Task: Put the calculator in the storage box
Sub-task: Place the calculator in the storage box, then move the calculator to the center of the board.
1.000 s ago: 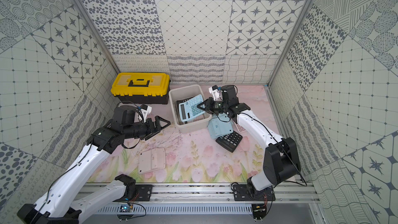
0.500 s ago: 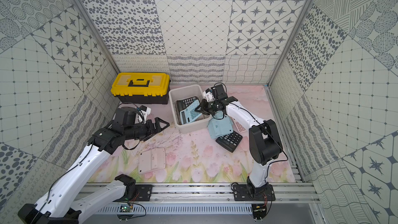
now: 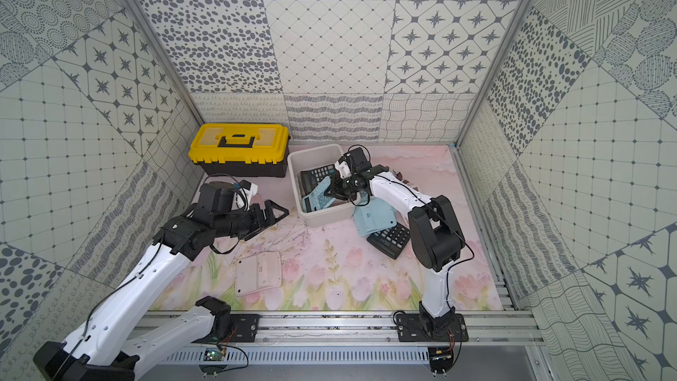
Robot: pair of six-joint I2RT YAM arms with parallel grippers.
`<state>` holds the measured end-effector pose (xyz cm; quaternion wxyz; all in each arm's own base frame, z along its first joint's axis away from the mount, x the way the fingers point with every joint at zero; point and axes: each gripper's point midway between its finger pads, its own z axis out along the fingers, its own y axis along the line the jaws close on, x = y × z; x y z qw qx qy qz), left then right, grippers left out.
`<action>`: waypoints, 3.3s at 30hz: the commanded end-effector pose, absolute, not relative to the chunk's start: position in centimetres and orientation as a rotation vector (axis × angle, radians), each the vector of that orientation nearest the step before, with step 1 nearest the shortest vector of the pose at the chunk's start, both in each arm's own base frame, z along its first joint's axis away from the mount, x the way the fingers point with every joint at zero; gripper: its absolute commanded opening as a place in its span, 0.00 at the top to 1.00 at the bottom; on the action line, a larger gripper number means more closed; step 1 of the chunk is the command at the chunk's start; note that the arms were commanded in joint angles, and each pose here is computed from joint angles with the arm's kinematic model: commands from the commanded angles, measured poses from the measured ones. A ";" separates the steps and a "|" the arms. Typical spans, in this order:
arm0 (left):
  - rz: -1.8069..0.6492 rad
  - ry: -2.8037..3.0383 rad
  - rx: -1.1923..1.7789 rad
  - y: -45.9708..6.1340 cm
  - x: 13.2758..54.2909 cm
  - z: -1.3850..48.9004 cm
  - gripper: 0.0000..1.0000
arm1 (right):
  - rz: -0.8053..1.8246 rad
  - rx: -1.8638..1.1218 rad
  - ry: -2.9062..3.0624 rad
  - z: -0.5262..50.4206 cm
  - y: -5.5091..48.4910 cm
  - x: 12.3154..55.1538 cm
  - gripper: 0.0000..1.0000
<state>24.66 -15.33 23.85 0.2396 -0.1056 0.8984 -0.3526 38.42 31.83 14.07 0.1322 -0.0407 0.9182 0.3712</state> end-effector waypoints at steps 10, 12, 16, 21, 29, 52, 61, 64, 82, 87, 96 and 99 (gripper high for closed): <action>-0.950 2.452 -0.261 -15.3 25.1 23.9 0.00 | 0.933 -0.166 2.658 16.3 30.5 38.6 0.58; -0.946 2.455 -0.260 -15.3 25.1 23.8 0.00 | 0.908 -0.170 2.654 16.8 30.2 38.7 0.57; -0.943 2.456 -0.264 -15.2 25.1 23.8 0.00 | 0.844 -0.179 2.647 17.9 29.3 38.9 0.56; -0.903 2.463 -0.294 -14.7 25.2 23.4 0.00 | 0.808 -0.184 2.622 19.6 28.3 39.0 0.54; -0.790 2.493 -0.412 -12.8 24.4 21.4 0.00 | 0.847 -0.198 2.571 22.3 27.7 38.5 0.51; -0.495 2.732 -0.934 -7.5 15.2 11.0 0.00 | 1.049 -0.434 2.408 24.8 28.8 28.2 0.24; -0.574 2.826 -0.971 -9.2 15.1 8.3 0.00 | 1.045 -0.488 2.414 22.6 28.5 25.1 0.17; -0.635 2.852 -0.956 -10.2 15.5 7.7 0.00 | 1.059 -0.486 2.419 21.9 28.4 24.3 0.15; -0.902 2.853 -0.855 -16.4 18.5 6.9 0.00 | 1.103 -0.431 2.477 17.5 27.3 21.2 0.14; -0.961 2.800 -0.800 -18.6 20.8 7.8 0.00 | 1.135 -0.394 2.477 16.9 27.5 21.2 0.13; -1.052 2.755 -0.666 -22.3 23.6 10.1 0.00 | 1.146 -0.323 2.498 15.9 27.3 21.1 0.13; -0.997 2.728 -0.639 -21.2 23.5 10.5 0.00 | 1.185 -0.288 2.495 15.5 27.4 20.9 0.13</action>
